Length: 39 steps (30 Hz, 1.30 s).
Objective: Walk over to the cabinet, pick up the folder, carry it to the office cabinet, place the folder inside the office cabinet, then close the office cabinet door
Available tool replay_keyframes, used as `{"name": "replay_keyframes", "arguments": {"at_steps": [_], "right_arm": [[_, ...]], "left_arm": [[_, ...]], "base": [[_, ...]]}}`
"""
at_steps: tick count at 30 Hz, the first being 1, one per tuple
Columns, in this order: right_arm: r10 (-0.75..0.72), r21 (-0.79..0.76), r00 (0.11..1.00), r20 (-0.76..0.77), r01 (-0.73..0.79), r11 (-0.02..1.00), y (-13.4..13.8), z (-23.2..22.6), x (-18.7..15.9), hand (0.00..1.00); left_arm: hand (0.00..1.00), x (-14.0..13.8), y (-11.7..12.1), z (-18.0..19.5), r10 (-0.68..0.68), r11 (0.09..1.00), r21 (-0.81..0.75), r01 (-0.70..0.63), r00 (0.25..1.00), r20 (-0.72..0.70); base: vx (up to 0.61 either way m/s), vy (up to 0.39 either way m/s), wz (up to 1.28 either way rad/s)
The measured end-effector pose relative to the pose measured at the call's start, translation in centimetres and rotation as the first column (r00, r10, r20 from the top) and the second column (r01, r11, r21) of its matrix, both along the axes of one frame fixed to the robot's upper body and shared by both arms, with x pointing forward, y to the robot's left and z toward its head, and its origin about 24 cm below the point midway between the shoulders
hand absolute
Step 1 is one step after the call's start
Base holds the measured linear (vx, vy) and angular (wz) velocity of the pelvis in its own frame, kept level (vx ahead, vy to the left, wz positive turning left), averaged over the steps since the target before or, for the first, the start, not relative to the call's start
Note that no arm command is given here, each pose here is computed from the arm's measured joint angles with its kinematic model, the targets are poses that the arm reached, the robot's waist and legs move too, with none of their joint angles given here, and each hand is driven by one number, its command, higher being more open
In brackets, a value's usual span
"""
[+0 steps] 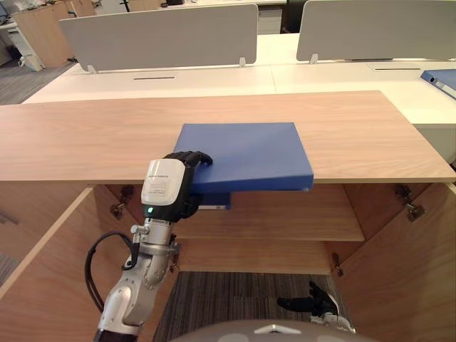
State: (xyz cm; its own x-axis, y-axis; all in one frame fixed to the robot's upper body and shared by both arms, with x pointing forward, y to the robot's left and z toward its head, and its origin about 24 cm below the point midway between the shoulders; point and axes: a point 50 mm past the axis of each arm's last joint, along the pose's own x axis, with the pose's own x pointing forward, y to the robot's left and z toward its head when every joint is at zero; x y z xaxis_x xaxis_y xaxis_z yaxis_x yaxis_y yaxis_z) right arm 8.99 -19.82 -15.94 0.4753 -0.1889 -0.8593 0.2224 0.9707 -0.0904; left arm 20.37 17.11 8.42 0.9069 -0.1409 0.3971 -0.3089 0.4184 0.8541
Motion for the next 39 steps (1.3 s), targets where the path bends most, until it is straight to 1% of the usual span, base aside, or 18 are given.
{"name": "replay_keyframes", "arguments": {"at_steps": [2, 5, 8, 13, 16, 18, 19, 23, 26, 28, 29, 30, 31, 33, 34, 36, 37, 39], "right_arm": [[-0.002, 0.001, 1.000, 0.000, 0.002, 1.000, 0.0, 0.0, 0.0, 1.00], [-0.005, 0.000, 1.000, 0.004, 0.005, 1.000, 0.0, 0.0, 0.0, 1.00], [-0.007, 0.001, 1.000, 0.008, 0.007, 1.000, 0.0, 0.1, 0.1, 1.00], [-0.011, 0.001, 1.000, 0.017, 0.011, 1.000, 0.1, 0.1, 0.2, 1.00], [-0.013, -0.003, 0.999, 0.036, 0.013, 1.000, 0.0, 0.3, 0.4, 1.00], [-0.015, -0.009, 0.998, 0.055, 0.015, 1.000, -0.1, 0.6, 0.4, 1.00], [-0.015, -0.012, 0.998, 0.060, 0.015, 1.000, -0.1, 0.6, 0.4, 1.00], [-0.011, -0.022, 0.993, 0.114, 0.013, 1.000, 0.0, 1.4, 0.5, 1.00], [-0.027, -0.009, 0.984, 0.177, 0.030, 1.000, 0.6, 2.1, 0.8, 1.00], [-0.064, 0.014, 0.972, 0.226, 0.062, 0.998, 1.1, 2.8, 1.1, 1.00], [-0.067, 0.017, 0.968, 0.241, 0.065, 0.998, 1.2, 3.1, 1.3, 1.00], [-0.071, 0.019, 0.959, 0.275, 0.068, 0.997, 1.4, 3.6, 1.7, 1.00], [-0.073, 0.021, 0.954, 0.291, 0.070, 0.997, 1.5, 3.8, 2.0, 1.00], [-0.071, 0.026, 0.924, 0.376, 0.066, 0.997, 1.9, 5.3, 3.4, 1.00], [-0.064, 0.026, 0.916, 0.397, 0.058, 0.998, 2.1, 5.6, 3.8, 1.00], [-0.065, 0.025, 0.867, 0.493, 0.060, 0.998, 2.3, 7.5, 5.2, 1.00], [-0.070, 0.029, 0.853, 0.517, 0.065, 0.997, 2.3, 7.9, 5.5, 1.00], [-0.106, 0.052, 0.794, 0.598, 0.094, 0.994, 2.2, 9.7, 6.5, 1.00]], "left_arm": [[0.00, 0.1, 0.2, 0.7, 0.024, 0.999, -0.044, -0.023, 0.999, 0.035], [0.00, 0.1, 0.3, 0.9, 0.023, 0.999, -0.040, -0.022, 0.999, 0.031], [0.00, 0.1, 0.1, 1.1, 0.018, 0.997, -0.080, -0.015, 0.999, 0.035], [0.00, -0.1, -0.8, 1.7, -0.036, 0.987, -0.157, 0.042, 0.998, 0.043], [0.00, -0.2, -1.8, 1.7, -0.089, 0.959, -0.264, 0.098, 0.995, 0.045], [0.00, -0.5, -2.7, 2.3, -0.135, 0.921, -0.359, 0.149, 0.989, 0.063], [0.00, -0.6, -2.9, 2.5, -0.147, 0.913, -0.374, 0.161, 0.987, 0.066], [0.00, -1.3, -3.9, 3.3, -0.222, 0.826, -0.511, 0.240, 0.970, 0.097], [0.00, -2.0, -4.2, 4.2, -0.250, 0.708, -0.646, 0.286, 0.957, 0.150], [0.00, -2.2, -4.6, 4.9, -0.280, 0.565, -0.756, 0.331, 0.939, 0.201], [0.00, -2.3, -4.8, 5.0, -0.291, 0.524, -0.780, 0.343, 0.932, 0.215], [0.00, -2.5, -5.2, 5.3, -0.313, 0.449, -0.815, 0.367, 0.918, 0.241], [0.00, -2.5, -5.3, 5.4, -0.326, 0.414, -0.829, 0.376, 0.912, 0.250], [0.00, -2.8, -6.3, 5.6, -0.406, 0.248, -0.882, 0.401, 0.869, 0.282], [0.00, -2.9, -6.5, 5.6, -0.426, 0.210, -0.891, 0.403, 0.858, 0.287], [0.00, -3.1, -7.6, 5.6, -0.504, 0.080, -0.914, 0.398, 0.807, 0.307], [0.00, -3.1, -7.8, 5.6, -0.523, 0.050, -0.917, 0.395, 0.793, 0.313], [0.00, -3.4, -8.7, 5.5, -0.584, -0.062, -0.926, 0.374, 0.738, 0.337]], "base": [[-0.05, 0.012, -0.04], [-0.05, 0.010, -0.07], [-0.03, 0.007, -0.14], [0.01, -0.007, -0.06], [0.01, 0.000, -0.09], [0.00, 0.003, -0.02], [0.00, 0.000, 0.00], [-0.01, 0.000, -0.05], [0.00, 0.000, 0.00], [0.00, 0.000, 0.00], [0.00, 0.000, 0.00], [-0.02, 0.001, -0.03], [-0.02, 0.003, -0.06], [-0.01, 0.009, -0.09], [-0.01, 0.018, -0.17], [0.00, 0.020, -0.19], [0.00, 0.016, -0.11], [-0.01, 0.017, -0.09]]}}
